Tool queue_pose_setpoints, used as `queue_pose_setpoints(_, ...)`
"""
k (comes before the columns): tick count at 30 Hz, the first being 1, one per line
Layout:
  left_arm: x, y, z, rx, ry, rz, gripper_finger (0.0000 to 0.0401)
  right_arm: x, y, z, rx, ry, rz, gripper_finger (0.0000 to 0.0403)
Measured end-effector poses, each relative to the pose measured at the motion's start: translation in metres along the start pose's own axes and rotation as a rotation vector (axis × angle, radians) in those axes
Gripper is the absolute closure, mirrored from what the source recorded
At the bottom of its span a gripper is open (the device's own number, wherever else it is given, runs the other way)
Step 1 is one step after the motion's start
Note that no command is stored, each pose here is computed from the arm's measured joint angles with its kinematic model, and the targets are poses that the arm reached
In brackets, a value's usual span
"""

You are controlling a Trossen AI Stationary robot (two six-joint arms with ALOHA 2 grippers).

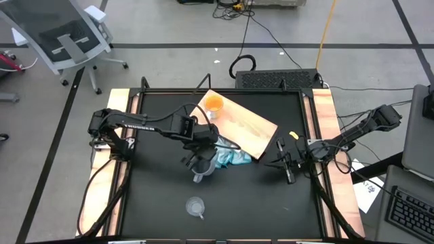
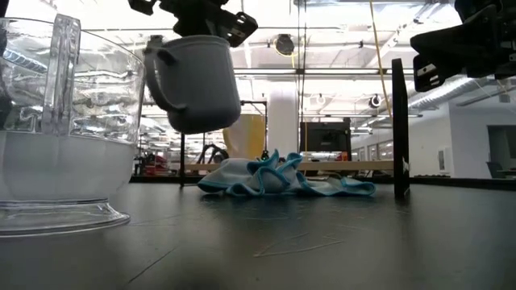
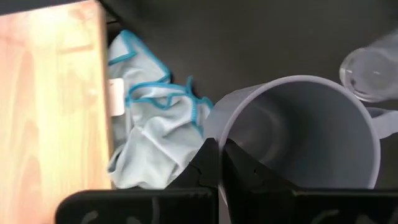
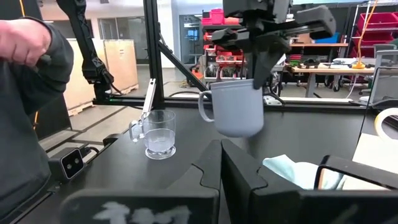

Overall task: Stack small to large cups/mugs on shelf
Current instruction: Put the gray mug on the shelf

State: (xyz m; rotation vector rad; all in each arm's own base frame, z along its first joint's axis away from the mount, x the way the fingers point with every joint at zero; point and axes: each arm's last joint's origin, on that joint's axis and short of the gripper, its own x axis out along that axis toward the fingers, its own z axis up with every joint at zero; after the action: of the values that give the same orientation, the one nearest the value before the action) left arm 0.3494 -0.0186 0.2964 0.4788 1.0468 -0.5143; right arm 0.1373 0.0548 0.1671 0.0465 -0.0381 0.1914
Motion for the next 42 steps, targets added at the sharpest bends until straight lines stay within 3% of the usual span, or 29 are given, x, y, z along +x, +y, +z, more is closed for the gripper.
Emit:
queue_pose_setpoints(3, -0.008, -0.002, 0.000, 0.015, -0.034, -0.018, 0.0398, 0.000, 0.000, 0.000, 0.000, 0.002, 0.000, 0.0403)
queue_pose_setpoints(21, -0.110, -0.013, -0.028, -0.066, -0.218, 0.168, 0.0398, 0.000, 0.000, -0.002, -0.009, 0.024, -0.001, 0.0403)
queue_pose_setpoints(31, -0.131, -0.024, -0.055, -0.207, -0.089, 0.220, 0.0398, 0.000, 0.000, -0.003, -0.007, 0.028, -0.001, 0.0403)
queue_pose_setpoints(42, -0.156, -0.057, -0.093, -0.291, -0.126, 0.311, 0.0398, 0.000, 0.000, -0.003, -0.010, 0.029, -0.002, 0.0403)
